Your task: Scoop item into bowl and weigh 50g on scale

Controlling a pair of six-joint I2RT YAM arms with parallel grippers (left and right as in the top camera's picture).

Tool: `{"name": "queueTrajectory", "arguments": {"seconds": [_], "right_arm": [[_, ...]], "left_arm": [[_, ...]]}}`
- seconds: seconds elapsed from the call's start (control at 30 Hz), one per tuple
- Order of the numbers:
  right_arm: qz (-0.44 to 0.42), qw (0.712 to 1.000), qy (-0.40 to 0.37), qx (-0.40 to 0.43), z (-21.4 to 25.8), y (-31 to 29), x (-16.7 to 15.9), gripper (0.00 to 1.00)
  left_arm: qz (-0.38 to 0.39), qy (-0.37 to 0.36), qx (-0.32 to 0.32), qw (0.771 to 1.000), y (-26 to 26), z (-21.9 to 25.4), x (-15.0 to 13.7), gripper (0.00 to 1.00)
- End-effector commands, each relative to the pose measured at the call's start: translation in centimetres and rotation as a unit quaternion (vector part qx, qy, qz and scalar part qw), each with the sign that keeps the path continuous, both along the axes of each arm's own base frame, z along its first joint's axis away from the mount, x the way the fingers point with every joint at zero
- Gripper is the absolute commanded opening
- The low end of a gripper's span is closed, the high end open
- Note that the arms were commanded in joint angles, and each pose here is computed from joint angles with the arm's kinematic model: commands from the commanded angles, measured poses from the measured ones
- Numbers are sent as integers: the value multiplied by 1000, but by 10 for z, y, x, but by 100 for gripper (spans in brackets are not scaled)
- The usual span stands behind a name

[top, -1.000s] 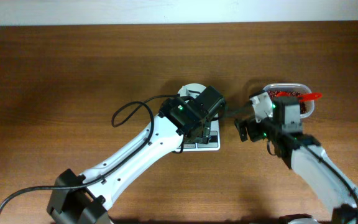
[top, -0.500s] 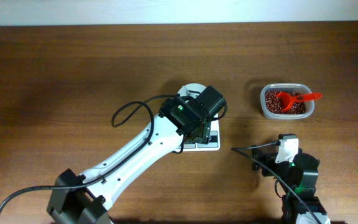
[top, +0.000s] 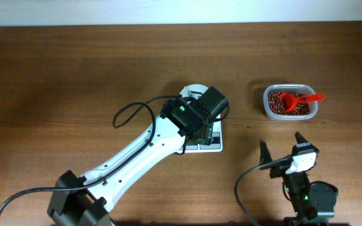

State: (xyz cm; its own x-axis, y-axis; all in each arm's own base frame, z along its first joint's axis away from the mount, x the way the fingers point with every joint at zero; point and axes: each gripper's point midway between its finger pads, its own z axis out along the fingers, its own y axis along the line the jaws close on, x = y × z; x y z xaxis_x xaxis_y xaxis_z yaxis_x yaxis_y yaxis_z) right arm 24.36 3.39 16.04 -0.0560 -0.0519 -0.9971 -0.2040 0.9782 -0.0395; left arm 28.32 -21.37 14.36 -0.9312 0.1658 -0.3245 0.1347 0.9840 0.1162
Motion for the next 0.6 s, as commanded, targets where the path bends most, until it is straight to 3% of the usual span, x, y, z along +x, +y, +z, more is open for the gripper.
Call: {"name": "queueTrajectory", "arguments": {"seconds": [0.0,0.57], "right_arm": [[6,999,-8,-33,-1,4,-1,99],[14,999,-9,-32,-1,7,-2,99]], "left_arm": [[9,-5,3,1000,3,1,2,99],[9,-5,3,1000,3,1,2,99]]}}
